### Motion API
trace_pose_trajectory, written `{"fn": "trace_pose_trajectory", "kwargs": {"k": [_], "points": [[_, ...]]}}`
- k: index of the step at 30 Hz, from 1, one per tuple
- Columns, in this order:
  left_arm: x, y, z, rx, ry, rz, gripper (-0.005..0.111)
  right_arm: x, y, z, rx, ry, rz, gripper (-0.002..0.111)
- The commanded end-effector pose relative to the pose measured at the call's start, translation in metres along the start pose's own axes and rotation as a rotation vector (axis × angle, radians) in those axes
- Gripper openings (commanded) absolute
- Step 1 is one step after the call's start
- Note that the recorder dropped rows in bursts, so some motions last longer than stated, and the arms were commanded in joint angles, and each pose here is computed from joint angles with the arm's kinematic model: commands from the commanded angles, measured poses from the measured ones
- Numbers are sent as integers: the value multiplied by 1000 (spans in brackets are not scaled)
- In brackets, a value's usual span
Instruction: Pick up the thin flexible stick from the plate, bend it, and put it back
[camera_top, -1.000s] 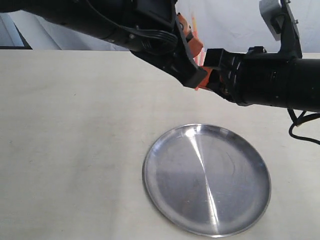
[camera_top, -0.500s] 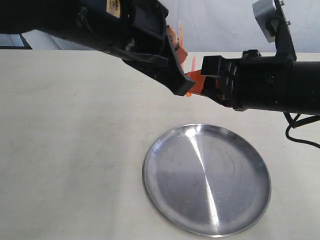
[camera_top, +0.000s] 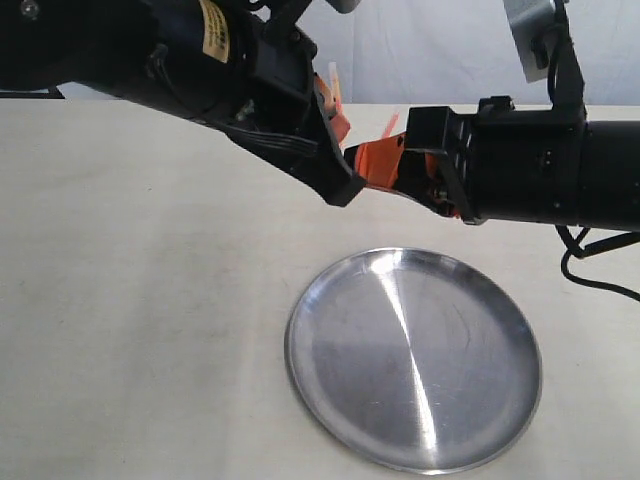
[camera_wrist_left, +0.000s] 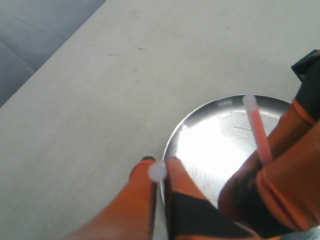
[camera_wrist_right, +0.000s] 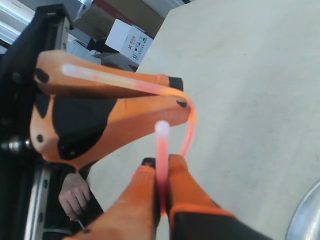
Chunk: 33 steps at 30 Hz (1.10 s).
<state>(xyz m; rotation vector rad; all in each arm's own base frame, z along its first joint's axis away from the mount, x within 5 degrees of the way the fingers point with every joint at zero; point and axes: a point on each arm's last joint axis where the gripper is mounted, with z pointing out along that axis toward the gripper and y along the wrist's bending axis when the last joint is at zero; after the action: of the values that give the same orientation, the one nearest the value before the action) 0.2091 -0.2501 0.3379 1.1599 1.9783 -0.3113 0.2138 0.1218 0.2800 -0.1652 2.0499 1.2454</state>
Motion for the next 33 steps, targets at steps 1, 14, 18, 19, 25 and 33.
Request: {"fn": "trace_pose_trajectory", "kwargs": {"k": [1, 14, 18, 19, 25, 33], "points": [[4, 0, 1, -1, 18, 5, 0, -2, 12, 0, -58, -10, -5, -1], [21, 6, 3, -16, 71, -25, 0, 10, 23, 8, -76, 40, -34, -1], [24, 10, -2, -23, 36, -54, 0, 12, 25, 9, -87, 52, -37, -1], [23, 11, -4, -26, 16, -58, 0, 13, 26, 10, -86, 58, -41, -1], [27, 12, -4, -30, -6, -70, 0, 21, 32, 16, -71, 77, -59, -1], [29, 9, -2, -11, -12, -128, 0, 28, 35, 18, -60, 113, -109, -1]]}}
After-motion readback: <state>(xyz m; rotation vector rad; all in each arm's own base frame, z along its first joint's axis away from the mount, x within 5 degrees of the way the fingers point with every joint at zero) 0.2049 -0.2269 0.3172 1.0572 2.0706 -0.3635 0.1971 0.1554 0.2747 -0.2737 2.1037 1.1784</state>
